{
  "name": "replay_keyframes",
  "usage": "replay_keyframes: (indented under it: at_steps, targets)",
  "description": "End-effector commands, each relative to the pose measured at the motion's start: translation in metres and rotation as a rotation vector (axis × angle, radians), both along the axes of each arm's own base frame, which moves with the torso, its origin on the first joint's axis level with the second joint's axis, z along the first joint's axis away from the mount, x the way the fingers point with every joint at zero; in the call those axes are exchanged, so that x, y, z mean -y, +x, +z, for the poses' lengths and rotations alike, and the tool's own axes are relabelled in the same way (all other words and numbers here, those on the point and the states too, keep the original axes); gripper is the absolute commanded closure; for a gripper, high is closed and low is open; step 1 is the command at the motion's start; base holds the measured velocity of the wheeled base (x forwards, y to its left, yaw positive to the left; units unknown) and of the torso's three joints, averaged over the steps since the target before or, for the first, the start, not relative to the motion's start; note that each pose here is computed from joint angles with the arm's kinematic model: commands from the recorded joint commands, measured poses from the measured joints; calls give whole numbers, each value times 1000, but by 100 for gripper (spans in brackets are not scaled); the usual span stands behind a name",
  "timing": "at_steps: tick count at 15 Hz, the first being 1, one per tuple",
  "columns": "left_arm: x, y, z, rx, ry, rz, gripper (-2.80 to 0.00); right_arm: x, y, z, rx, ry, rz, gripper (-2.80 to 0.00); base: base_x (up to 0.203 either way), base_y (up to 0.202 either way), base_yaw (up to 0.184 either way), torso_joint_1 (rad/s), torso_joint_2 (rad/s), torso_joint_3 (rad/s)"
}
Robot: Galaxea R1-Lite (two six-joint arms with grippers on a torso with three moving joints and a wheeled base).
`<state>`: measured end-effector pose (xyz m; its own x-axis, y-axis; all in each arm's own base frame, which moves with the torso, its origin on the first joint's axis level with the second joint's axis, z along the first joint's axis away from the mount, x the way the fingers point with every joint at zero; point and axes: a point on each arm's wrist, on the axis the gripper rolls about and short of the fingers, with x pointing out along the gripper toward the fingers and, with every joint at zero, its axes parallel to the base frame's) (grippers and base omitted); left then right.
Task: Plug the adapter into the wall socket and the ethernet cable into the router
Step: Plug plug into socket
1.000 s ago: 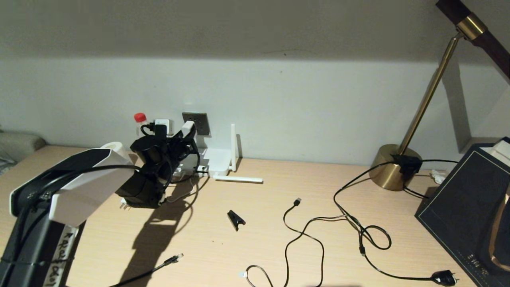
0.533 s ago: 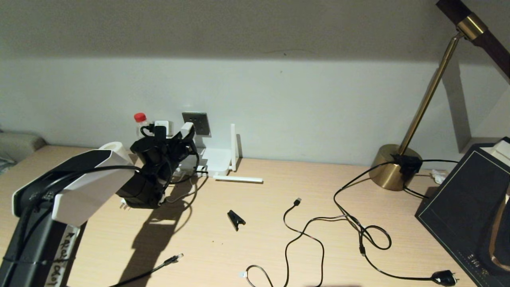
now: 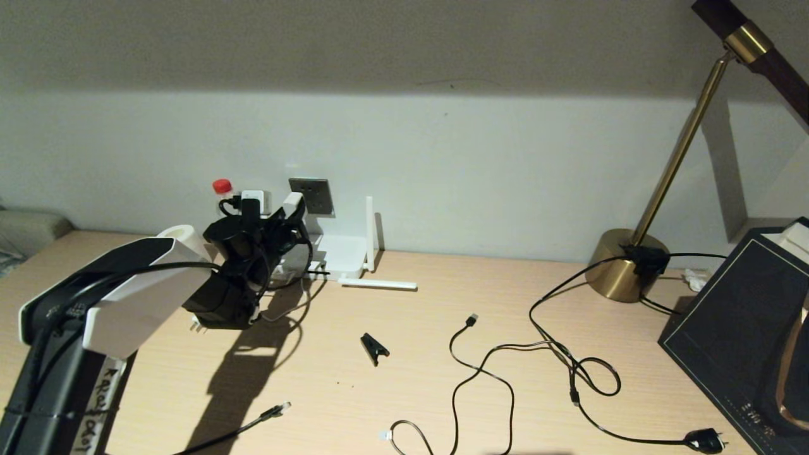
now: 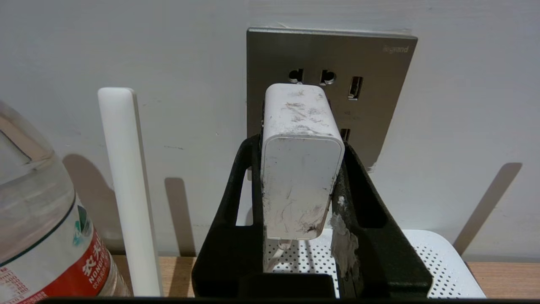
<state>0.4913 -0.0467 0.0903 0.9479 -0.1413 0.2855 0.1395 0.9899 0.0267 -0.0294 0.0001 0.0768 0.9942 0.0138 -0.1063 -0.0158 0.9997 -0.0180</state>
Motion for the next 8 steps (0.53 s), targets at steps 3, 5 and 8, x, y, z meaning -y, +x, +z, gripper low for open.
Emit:
replay_keyframes:
  at_steps: [3, 5, 8]
  targets:
    - [-2, 0, 0, 8, 0, 2, 0, 0, 0, 0, -2, -1, 2, 0, 0, 0, 0, 0, 0, 0]
    - [-1, 0, 0, 8, 0, 0, 0, 0, 0, 0, -2, -1, 2, 0, 0, 0, 0, 0, 0, 0]
    - [-1, 0, 0, 8, 0, 2, 0, 0, 0, 0, -2, -1, 2, 0, 0, 0, 0, 0, 0, 0]
